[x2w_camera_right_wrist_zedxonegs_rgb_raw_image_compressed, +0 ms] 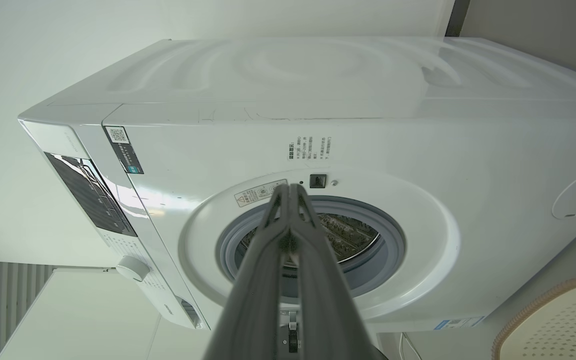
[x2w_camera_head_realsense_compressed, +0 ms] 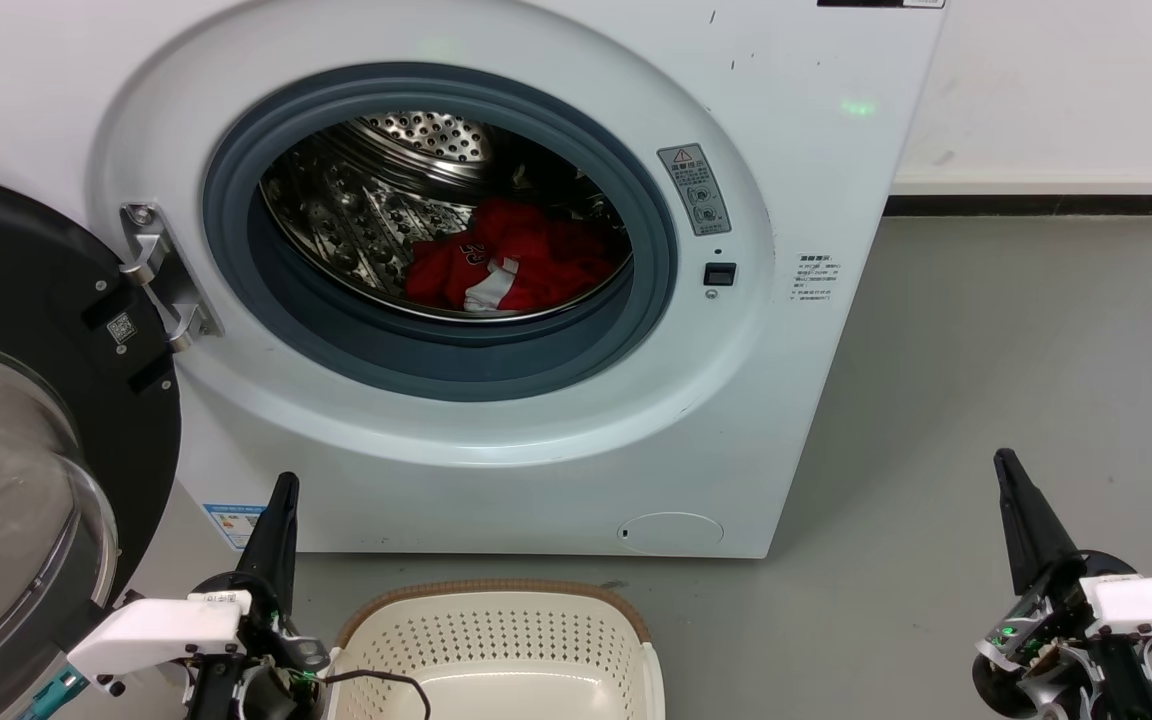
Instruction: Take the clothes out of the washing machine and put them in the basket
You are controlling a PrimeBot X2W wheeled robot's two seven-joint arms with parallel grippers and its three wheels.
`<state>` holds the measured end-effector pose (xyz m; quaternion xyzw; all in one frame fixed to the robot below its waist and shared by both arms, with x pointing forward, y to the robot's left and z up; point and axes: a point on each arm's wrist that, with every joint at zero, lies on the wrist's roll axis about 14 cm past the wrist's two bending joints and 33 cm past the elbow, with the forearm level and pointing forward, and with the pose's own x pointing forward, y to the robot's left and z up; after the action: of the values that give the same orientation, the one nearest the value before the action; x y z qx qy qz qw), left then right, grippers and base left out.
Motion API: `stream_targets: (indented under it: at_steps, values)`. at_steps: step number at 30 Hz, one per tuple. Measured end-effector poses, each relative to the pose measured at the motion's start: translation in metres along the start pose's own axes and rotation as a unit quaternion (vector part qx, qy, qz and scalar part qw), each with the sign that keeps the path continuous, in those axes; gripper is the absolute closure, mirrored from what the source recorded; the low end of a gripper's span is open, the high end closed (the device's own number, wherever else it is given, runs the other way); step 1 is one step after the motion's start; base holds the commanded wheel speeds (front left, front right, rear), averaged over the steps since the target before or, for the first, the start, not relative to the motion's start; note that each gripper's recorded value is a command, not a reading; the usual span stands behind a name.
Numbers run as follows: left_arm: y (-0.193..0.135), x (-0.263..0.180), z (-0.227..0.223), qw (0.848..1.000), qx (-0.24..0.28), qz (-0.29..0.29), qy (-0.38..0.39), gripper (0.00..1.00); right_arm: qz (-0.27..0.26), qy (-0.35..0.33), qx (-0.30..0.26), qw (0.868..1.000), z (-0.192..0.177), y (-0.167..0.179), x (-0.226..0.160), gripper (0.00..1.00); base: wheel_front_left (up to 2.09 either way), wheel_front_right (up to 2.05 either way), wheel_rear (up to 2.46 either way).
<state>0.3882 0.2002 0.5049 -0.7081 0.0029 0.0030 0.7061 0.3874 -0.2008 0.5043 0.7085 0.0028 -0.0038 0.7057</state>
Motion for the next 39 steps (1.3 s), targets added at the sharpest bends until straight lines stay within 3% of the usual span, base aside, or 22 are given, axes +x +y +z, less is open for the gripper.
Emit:
stream_targets:
  at_steps: [2,3,7,15,22,30,39]
  values:
    - [0.001,0.000,0.000,1.000,0.000,0.002,0.000,1.00,-0.002,0.000,0.000,1.000,0.000,-0.001,0.000,1.00,0.00,0.00,0.00]
    - [0.005,-0.002,0.000,1.000,-0.001,0.007,0.000,0.00,-0.007,0.000,0.001,1.000,0.000,-0.005,-0.002,0.00,0.00,0.00,0.00]
    - [0.021,-0.009,-0.002,0.999,-0.002,0.032,-0.001,0.00,-0.030,-0.005,0.001,1.000,0.002,-0.020,-0.010,0.00,0.00,0.00,0.00]
    - [0.013,-0.005,-0.008,1.000,0.019,0.020,-0.001,0.00,-0.021,-0.020,-0.023,0.999,0.005,-0.014,-0.010,0.00,0.00,0.00,0.00]
    - [-0.001,0.001,-0.012,0.996,0.084,-0.001,-0.002,0.00,-0.007,-0.022,-0.095,0.995,0.004,-0.003,-0.009,0.00,0.00,0.00,0.00]
    - [-0.019,0.006,-0.020,0.986,0.166,-0.029,0.002,0.00,0.012,-0.023,-0.184,0.983,0.001,0.010,-0.008,0.00,0.00,0.00,0.00]
    - [-0.029,0.008,-0.027,0.967,0.251,-0.046,0.003,0.00,0.023,-0.025,-0.290,0.957,-0.002,0.017,-0.011,0.00,0.00,0.00,0.00]
